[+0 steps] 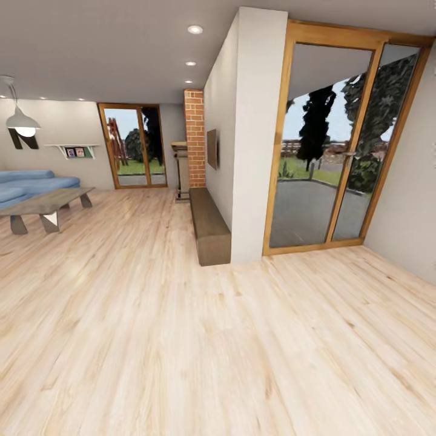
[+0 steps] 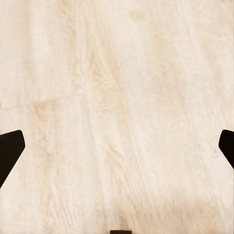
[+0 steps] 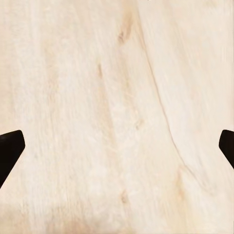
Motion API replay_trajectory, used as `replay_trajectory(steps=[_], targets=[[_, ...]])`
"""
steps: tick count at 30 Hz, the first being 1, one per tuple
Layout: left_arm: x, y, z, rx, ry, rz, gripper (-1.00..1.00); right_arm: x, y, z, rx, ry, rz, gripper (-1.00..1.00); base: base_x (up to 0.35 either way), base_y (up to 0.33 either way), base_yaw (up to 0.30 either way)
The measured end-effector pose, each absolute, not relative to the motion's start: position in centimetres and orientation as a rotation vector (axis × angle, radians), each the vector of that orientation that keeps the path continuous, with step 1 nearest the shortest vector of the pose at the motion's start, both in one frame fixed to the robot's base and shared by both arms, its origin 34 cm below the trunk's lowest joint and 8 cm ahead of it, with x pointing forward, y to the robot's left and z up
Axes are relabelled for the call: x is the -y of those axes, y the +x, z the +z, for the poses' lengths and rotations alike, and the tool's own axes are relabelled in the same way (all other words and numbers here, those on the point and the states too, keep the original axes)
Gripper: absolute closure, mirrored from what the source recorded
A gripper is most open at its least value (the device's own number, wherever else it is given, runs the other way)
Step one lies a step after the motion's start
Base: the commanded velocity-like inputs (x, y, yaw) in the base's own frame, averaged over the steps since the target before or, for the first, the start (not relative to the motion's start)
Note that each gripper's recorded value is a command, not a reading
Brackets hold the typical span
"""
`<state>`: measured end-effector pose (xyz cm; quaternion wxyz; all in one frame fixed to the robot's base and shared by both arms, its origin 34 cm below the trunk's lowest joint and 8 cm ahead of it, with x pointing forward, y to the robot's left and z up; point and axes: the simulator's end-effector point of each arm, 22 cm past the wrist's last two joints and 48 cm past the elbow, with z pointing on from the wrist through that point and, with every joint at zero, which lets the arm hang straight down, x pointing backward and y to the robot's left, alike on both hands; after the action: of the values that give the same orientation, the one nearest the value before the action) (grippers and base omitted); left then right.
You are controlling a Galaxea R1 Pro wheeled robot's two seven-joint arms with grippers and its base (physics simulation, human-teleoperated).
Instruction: Pick up the poster from the kitchen countertop and hang it on one of the wall nails in the kitchen.
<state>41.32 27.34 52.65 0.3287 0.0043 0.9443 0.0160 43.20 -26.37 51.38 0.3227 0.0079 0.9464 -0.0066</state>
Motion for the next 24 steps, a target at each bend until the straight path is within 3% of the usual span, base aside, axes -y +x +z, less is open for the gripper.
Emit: replay_trajectory(steps=[24], targets=[[-27.29, 41.25, 52.59, -2.473, 0.011, 0.040, -1.00, 26.37, 43.18, 51.35, -2.485, 0.021, -0.017, -1.00, 0.007, 0.000, -0.263]])
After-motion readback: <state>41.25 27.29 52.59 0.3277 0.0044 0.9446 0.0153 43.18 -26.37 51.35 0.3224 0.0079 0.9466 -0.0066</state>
